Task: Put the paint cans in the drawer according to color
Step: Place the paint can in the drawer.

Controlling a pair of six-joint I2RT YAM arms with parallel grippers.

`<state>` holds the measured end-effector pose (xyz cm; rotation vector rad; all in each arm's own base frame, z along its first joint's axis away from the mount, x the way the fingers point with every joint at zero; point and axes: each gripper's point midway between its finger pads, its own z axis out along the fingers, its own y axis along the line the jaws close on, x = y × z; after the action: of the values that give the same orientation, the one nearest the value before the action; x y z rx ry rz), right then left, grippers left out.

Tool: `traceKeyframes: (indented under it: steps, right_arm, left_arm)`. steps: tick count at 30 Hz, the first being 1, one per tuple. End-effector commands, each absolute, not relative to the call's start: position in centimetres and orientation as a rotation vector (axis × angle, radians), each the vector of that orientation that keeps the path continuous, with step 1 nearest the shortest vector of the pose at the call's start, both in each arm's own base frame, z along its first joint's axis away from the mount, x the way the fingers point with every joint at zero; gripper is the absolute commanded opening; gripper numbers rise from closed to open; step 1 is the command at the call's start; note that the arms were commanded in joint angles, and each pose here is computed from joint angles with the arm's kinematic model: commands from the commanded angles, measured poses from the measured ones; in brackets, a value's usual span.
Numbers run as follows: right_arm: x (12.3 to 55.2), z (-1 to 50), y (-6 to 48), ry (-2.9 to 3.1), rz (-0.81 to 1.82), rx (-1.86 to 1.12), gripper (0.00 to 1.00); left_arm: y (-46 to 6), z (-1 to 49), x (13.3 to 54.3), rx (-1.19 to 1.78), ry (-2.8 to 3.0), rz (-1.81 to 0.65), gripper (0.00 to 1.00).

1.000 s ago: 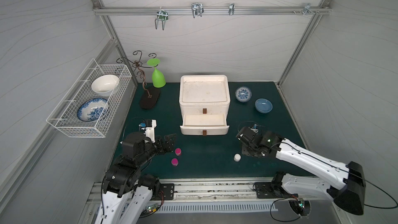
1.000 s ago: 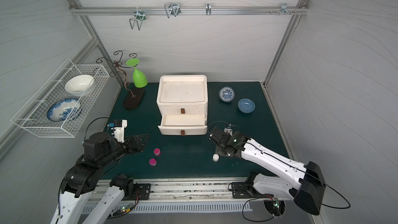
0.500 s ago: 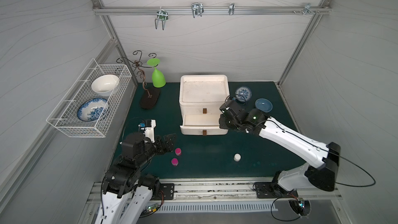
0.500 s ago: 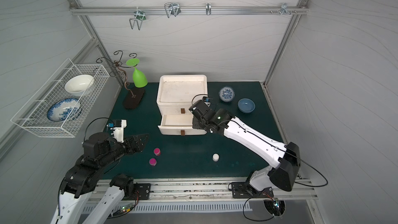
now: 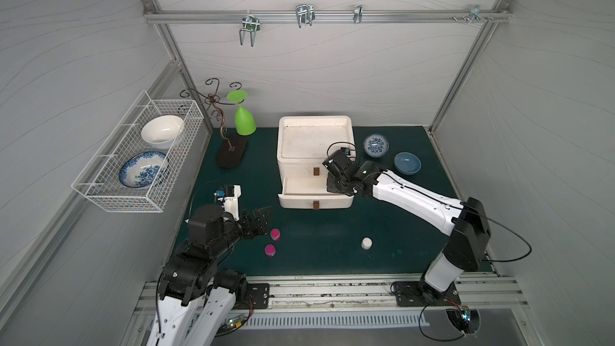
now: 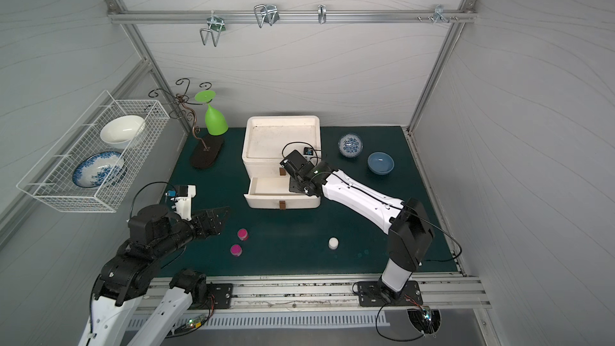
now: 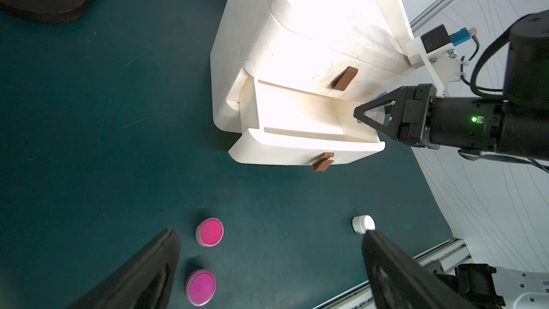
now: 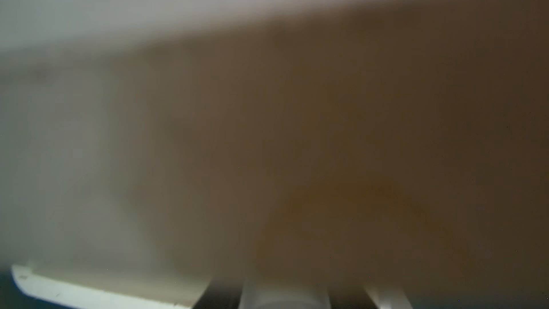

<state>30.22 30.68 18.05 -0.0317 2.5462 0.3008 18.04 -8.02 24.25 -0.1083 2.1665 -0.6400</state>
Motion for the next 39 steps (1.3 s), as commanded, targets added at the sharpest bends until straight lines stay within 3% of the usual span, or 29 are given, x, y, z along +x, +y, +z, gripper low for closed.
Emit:
traceKeyframes:
  steps: [1, 11, 17, 25, 32, 39]
  right_arm:
    - [30.5, 15.8, 30.3, 2.596, 0.278, 0.018, 0.23]
    - [29.1, 13.5, 30.3, 2.683, 0.273, 0.055, 0.29]
    - [28.6, 13.9, 30.1, 2.668, 0.283, 0.05, 0.49]
    - [28.2, 17.5, 28.8, 2.602, 0.264, 0.025, 0.5]
    - [23.8, 21.7, 24.2, 2.475, 0.095, -0.081, 0.5]
    - [17.6, 16.3, 17.6, 2.589, 0.059, -0.081, 0.51]
  left_arm:
    - [-8.3, 25.3, 18.3, -0.075, 2.112, -0.652, 0.99]
    - [-8.1, 25.5, 18.3, -0.079, 2.102, -0.643, 0.99]
    - [-8.1, 25.4, 18.3, -0.081, 2.103, -0.642, 0.99]
    - [-7.9, 25.5, 18.3, -0.086, 2.101, -0.635, 0.99]
    - [-7.9, 25.6, 18.1, -0.087, 2.092, -0.634, 0.99]
    - [-7.9, 25.7, 18.1, -0.083, 2.088, -0.638, 0.99]
